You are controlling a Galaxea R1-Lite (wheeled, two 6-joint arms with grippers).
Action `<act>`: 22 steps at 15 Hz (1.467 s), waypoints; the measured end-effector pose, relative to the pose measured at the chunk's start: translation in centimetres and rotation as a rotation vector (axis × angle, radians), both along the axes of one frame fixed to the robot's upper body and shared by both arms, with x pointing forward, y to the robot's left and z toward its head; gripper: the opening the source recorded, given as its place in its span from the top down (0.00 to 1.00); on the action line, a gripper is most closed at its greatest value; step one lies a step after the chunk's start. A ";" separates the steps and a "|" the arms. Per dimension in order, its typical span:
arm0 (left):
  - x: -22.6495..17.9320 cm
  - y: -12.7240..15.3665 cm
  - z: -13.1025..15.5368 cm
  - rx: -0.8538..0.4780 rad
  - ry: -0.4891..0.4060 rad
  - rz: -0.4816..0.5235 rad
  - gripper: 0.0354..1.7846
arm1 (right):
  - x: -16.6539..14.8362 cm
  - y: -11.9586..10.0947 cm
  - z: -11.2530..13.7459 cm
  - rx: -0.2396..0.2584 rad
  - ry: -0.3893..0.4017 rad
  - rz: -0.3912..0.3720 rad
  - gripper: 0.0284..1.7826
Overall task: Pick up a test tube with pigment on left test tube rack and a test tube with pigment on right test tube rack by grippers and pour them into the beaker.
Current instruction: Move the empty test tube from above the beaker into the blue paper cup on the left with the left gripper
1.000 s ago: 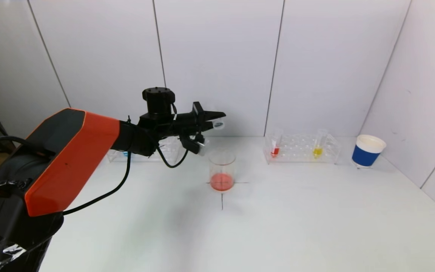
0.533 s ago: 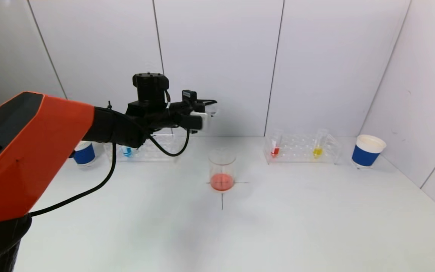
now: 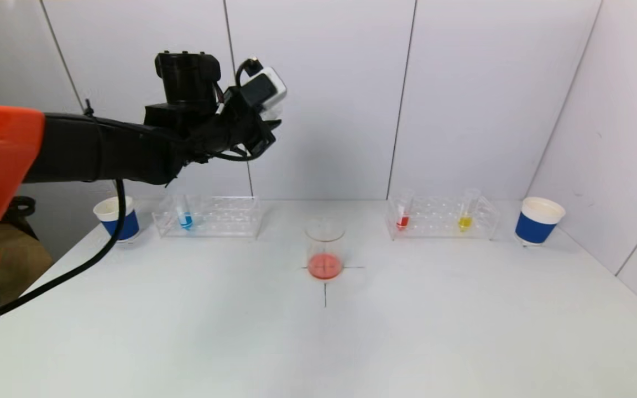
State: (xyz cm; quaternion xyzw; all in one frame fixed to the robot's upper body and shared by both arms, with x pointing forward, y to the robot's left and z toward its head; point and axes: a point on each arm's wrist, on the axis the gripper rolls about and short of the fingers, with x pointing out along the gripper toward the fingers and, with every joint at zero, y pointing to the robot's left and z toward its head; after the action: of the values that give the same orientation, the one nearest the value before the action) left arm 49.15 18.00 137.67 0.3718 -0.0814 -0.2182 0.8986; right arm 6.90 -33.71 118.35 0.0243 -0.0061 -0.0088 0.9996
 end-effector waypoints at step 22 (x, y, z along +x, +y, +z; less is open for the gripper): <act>-7.4 20.9 3.2 -0.689 0.287 0.682 0.76 | 0.0 0.0 0.0 0.000 0.000 -0.001 0.00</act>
State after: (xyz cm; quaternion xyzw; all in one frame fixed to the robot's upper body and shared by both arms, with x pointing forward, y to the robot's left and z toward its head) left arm 41.74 38.90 140.86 0.0255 0.1017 0.0783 0.9914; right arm 6.90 -33.70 118.35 0.0245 -0.0061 -0.0092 0.9996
